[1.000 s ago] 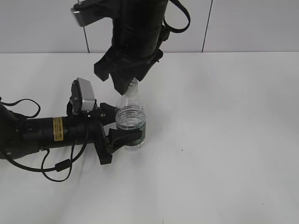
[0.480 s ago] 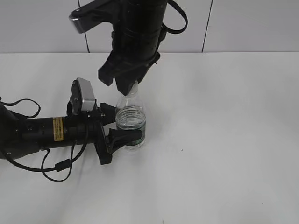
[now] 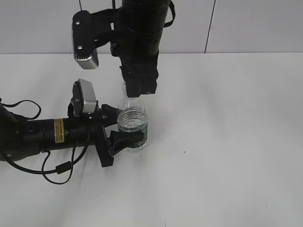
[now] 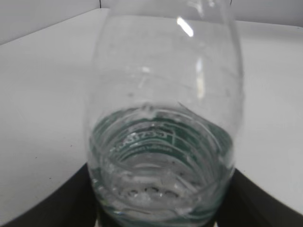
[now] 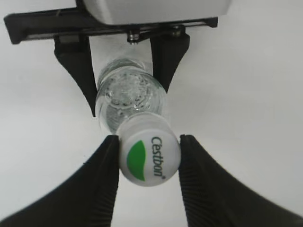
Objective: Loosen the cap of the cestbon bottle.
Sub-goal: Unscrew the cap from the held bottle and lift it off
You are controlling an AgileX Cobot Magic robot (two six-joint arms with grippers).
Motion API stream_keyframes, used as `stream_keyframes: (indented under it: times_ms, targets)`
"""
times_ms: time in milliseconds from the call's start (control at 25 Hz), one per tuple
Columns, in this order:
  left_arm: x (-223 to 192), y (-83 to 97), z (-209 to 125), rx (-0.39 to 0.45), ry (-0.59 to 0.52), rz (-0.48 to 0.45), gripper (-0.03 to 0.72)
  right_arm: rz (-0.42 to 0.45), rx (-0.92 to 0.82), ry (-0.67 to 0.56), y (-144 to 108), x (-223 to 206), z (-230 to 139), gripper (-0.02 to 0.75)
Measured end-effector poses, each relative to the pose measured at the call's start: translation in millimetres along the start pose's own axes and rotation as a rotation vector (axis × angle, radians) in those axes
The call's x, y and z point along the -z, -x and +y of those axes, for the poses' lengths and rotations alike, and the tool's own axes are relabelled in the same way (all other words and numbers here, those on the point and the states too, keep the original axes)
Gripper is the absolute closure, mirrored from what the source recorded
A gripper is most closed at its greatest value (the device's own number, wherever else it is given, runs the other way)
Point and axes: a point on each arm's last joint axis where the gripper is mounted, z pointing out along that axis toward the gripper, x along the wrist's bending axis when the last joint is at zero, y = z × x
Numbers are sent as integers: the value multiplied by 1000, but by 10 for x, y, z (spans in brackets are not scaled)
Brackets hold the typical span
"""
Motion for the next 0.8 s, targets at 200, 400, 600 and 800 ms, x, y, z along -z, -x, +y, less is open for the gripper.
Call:
stream_keyframes:
  times_ms: [200, 400, 600, 800]
  targets:
    - [0, 3, -1, -2, -1, -3, 274, -1, 148, -3, -1, 9, -3, 445]
    - [0, 8, -2, -6, -2, -8, 274, -1, 172, -3, -2, 13, -3, 445]
    - [-1, 9, -1, -8, -2, -12, 274, -3, 289, -2, 6, 39, 1, 445]
    - [-1, 10, -1, -3, -3, -13, 274, -18, 413, 0, 27, 82, 11, 445]
